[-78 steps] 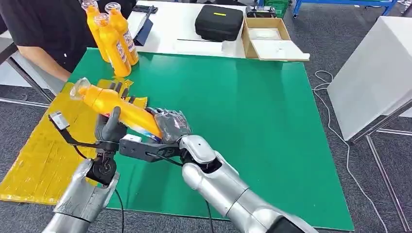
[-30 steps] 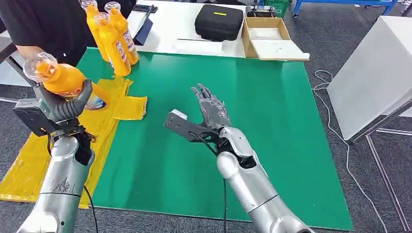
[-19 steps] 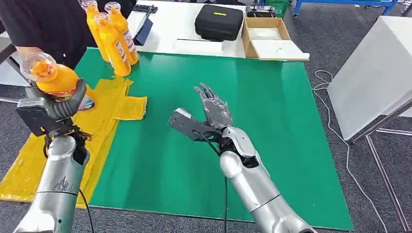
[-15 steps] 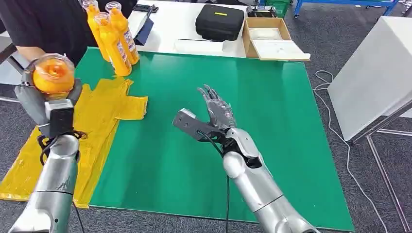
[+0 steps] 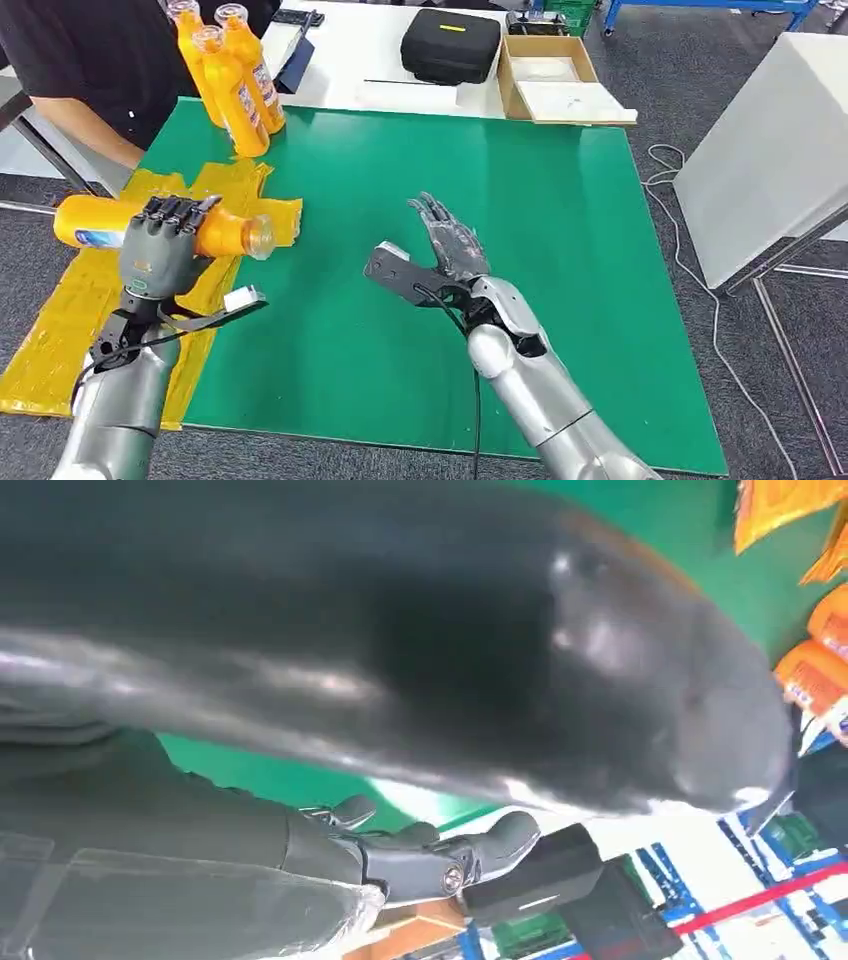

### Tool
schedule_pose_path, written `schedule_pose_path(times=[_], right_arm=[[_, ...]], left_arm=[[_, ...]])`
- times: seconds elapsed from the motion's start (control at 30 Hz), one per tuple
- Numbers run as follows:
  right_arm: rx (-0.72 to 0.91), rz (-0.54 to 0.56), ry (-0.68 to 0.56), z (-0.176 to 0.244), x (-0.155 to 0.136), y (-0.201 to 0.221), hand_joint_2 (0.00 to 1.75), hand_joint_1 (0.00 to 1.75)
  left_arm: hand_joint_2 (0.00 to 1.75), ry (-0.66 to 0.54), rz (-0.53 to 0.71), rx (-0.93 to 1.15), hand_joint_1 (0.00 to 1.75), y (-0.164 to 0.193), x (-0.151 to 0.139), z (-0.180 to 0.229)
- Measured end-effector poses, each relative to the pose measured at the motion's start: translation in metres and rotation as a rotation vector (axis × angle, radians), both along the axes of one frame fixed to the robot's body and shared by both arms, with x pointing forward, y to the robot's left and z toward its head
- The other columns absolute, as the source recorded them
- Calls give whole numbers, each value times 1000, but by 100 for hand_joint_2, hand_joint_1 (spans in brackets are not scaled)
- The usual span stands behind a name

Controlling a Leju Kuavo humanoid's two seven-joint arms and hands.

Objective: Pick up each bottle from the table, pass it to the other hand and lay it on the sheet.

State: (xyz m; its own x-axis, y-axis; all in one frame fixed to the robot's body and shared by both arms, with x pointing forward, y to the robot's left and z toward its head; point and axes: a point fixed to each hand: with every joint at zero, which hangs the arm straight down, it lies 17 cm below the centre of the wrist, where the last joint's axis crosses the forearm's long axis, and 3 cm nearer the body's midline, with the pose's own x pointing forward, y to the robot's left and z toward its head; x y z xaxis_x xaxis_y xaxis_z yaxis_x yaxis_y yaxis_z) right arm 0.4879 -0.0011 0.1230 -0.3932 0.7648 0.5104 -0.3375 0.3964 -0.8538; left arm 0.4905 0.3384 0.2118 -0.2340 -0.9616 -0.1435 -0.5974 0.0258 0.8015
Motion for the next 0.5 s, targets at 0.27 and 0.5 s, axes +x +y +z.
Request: schedule_pose_path(times=[0.27, 0.5], right_arm=[[-12, 51, -22, 15, 3, 17, 0, 0], [-28, 84, -19, 14, -2, 31, 0, 0]], left_arm=[[175, 78, 31, 19, 175, 7, -14, -36], [175, 145, 29, 42, 175, 0, -16, -63]])
